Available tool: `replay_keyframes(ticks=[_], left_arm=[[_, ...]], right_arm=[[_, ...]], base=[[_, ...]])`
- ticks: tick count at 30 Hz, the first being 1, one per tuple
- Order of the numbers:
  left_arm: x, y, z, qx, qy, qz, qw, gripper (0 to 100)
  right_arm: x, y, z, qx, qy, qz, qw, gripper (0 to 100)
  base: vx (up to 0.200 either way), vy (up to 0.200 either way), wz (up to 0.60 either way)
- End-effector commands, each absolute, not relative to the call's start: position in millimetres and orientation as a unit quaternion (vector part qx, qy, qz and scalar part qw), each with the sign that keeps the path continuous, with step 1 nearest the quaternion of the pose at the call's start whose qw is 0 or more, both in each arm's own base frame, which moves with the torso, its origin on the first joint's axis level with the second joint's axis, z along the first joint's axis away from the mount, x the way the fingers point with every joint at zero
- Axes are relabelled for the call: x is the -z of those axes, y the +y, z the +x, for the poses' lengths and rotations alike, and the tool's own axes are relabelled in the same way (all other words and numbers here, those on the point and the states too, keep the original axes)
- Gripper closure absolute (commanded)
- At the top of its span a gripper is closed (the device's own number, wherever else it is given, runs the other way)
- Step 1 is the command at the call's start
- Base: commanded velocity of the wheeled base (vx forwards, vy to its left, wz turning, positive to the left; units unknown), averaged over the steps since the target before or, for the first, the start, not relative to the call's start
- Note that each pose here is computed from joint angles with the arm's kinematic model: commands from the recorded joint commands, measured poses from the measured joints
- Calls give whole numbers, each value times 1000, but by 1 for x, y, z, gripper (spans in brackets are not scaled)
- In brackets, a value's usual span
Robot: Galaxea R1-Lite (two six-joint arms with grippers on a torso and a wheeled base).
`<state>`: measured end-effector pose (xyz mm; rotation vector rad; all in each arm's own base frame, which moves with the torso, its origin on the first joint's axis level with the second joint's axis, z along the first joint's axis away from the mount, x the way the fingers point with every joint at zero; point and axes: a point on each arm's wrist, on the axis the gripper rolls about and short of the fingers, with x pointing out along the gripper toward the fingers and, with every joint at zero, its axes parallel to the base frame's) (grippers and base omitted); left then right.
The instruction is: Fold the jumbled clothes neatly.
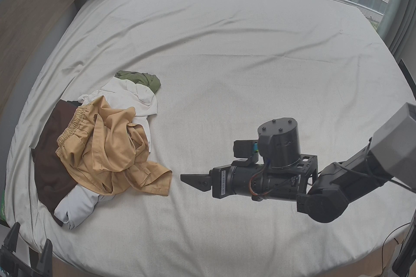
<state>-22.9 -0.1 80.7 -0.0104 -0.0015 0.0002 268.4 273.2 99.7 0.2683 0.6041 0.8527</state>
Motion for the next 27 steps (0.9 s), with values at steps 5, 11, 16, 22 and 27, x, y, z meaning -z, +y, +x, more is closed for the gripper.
replay_keyframes(ticks=[5, 11, 16, 22, 27], left_arm=[[-75, 0, -23, 0, 0, -5, 1000, 0], [-75, 0, -23, 0, 0, -5, 1000, 0], [-75, 0, -23, 0, 0, -5, 1000, 0], [-75, 0, -23, 0, 0, -5, 1000, 0], [-76, 0, -23, 0, 1, -5, 1000, 0]], right_arm=[[-62, 302, 278, -398, 310, 114, 856, 0], [-49, 314, 282, -398, 318, 120, 852, 0], [-40, 324, 286, -392, 321, 118, 854, 0], [-26, 337, 293, -389, 319, 116, 856, 0], [-13, 349, 298, -383, 318, 118, 859, 0]], base=[[0, 0, 0], [0, 0, 0], [0, 0, 0], [0, 0, 0], [0, 0, 0]])
